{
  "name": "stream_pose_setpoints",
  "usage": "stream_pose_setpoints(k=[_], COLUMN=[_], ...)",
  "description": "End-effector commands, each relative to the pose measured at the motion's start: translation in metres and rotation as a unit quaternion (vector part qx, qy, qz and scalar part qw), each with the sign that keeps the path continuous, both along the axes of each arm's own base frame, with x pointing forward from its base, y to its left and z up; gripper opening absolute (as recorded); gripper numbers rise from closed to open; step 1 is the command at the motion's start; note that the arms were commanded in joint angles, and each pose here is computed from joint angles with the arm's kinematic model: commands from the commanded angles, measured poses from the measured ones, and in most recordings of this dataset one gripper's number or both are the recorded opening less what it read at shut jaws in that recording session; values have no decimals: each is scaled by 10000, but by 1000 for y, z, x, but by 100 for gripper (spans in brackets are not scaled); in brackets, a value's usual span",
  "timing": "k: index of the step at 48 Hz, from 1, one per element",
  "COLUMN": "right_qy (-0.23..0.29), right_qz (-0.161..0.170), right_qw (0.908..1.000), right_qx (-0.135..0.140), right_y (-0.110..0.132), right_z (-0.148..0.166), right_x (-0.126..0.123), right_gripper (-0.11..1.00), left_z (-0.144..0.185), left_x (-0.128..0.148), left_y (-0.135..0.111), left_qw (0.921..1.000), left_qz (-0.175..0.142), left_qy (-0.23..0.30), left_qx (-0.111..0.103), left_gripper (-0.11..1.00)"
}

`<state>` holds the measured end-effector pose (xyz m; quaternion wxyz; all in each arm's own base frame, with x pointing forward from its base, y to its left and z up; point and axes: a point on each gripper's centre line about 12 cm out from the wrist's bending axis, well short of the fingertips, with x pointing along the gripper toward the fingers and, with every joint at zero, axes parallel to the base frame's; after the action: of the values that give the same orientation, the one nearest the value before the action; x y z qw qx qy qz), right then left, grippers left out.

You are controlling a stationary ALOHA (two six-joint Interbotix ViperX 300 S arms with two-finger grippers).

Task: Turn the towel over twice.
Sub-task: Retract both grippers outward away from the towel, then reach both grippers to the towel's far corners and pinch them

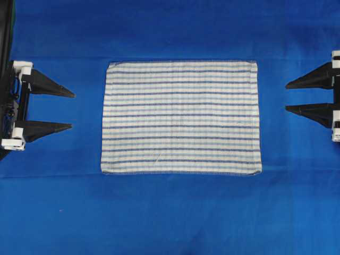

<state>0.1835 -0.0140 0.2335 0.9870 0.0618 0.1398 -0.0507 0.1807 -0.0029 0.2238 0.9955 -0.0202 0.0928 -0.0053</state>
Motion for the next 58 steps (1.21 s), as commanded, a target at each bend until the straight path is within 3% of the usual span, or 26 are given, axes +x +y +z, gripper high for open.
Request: stream_pose_setpoints(k=[1, 9, 19, 33, 48, 58], right_qy=[-43, 123, 569, 1577, 2344, 2530], right_qz=[-171, -534, -1005, -1775, -2068, -2072], right_qw=[9998, 9983, 9929, 9700, 9475, 9412], right_qx=[137, 207, 271, 529, 678, 850], right_y=[-5, -19, -41, -86, -122, -136], right_z=[6, 5, -6, -48, -89, -116], right_x=[3, 10, 25, 42, 62, 70], right_gripper=[63, 63, 63, 63, 63, 63], left_z=[6, 7, -10, -39, -85, -109], left_x=[4, 14, 32, 55, 68, 73], left_y=[3, 17, 44, 79, 110, 125], left_qw=[9999, 9990, 9941, 9830, 9685, 9613], left_qz=[95, 438, 1028, 1635, 2093, 2292], left_qy=[-115, -84, 347, 834, 1334, 1510], left_qx=[-38, 5, 0, -70, -193, -251], left_gripper=[75, 75, 75, 75, 75, 74])
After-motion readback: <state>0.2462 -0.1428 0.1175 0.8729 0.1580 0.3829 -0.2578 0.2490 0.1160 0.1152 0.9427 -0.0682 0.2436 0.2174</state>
